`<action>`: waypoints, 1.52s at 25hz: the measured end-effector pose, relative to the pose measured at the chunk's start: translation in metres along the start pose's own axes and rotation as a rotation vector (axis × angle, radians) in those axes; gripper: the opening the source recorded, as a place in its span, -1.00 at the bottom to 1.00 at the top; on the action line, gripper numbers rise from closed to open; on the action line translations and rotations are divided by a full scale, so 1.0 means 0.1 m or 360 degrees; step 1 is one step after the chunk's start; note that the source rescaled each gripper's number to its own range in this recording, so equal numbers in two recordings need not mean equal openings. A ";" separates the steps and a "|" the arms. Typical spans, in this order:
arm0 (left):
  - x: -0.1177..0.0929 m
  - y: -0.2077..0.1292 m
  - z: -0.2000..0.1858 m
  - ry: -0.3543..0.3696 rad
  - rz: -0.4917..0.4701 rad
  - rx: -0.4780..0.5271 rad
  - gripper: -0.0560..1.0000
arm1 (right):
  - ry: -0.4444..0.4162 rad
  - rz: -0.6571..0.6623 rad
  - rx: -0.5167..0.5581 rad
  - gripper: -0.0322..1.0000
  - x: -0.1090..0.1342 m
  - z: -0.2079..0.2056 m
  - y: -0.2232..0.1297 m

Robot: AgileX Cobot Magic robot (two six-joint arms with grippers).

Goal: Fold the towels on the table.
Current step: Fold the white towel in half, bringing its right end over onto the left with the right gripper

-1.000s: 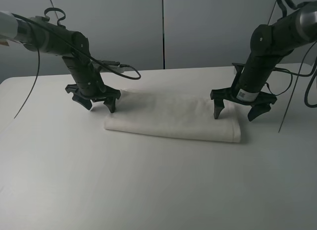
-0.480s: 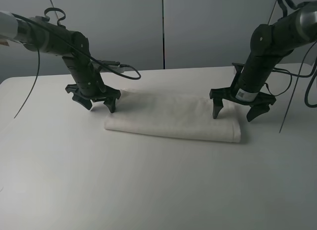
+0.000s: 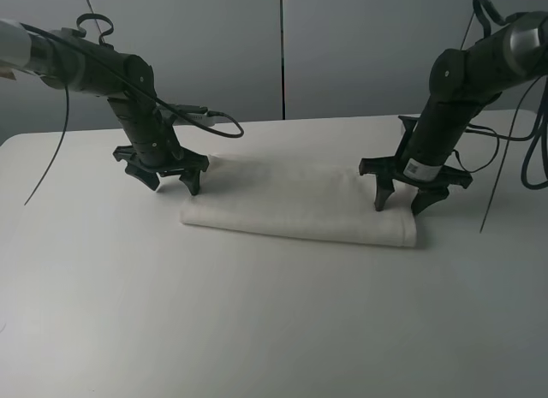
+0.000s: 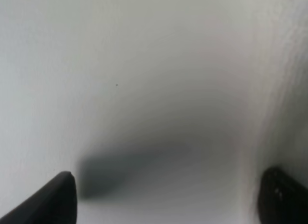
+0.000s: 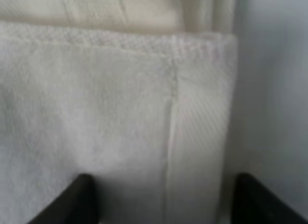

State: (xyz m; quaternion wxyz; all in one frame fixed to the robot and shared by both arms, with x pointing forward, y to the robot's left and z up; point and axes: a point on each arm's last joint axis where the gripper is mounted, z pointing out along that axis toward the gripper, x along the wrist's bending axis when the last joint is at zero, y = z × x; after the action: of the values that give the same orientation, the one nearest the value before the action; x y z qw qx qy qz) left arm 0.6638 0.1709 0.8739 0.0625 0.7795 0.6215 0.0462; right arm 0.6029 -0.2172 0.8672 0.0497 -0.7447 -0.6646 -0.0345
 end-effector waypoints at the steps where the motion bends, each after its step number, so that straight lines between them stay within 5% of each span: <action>1: 0.00 0.00 0.00 0.0000 0.0007 0.0000 0.93 | 0.0023 0.0007 0.0004 -0.25 0.01 0.01 0.00; 4: 0.00 0.00 0.00 -0.0002 0.0008 0.0000 0.93 | 0.0087 0.0002 0.0006 -0.91 0.05 0.02 0.00; 5: 0.00 0.00 0.00 -0.0002 0.0010 0.0000 0.93 | 0.0096 -0.0014 0.0006 -0.93 0.05 0.02 0.00; 22: -0.01 0.00 0.00 -0.0009 0.0003 0.0006 0.93 | 0.0143 -0.0087 0.0018 -0.93 0.08 0.00 -0.01; 32: 0.00 -0.01 0.00 -0.0008 0.0003 0.0019 0.93 | 0.0236 -0.0136 -0.0189 -0.93 0.17 -0.73 -0.10; 38: 0.00 -0.01 0.00 -0.0008 0.0003 0.0022 0.93 | 0.0420 -0.0108 -0.0214 -0.93 0.27 -0.96 -0.18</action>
State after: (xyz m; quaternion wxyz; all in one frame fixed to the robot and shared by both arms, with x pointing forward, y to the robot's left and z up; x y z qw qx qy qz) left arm 0.6625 0.1708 0.8737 0.0586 0.7807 0.6208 0.0401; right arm 0.5898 -0.2006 0.9666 0.0854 -0.7126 -0.6732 -0.1780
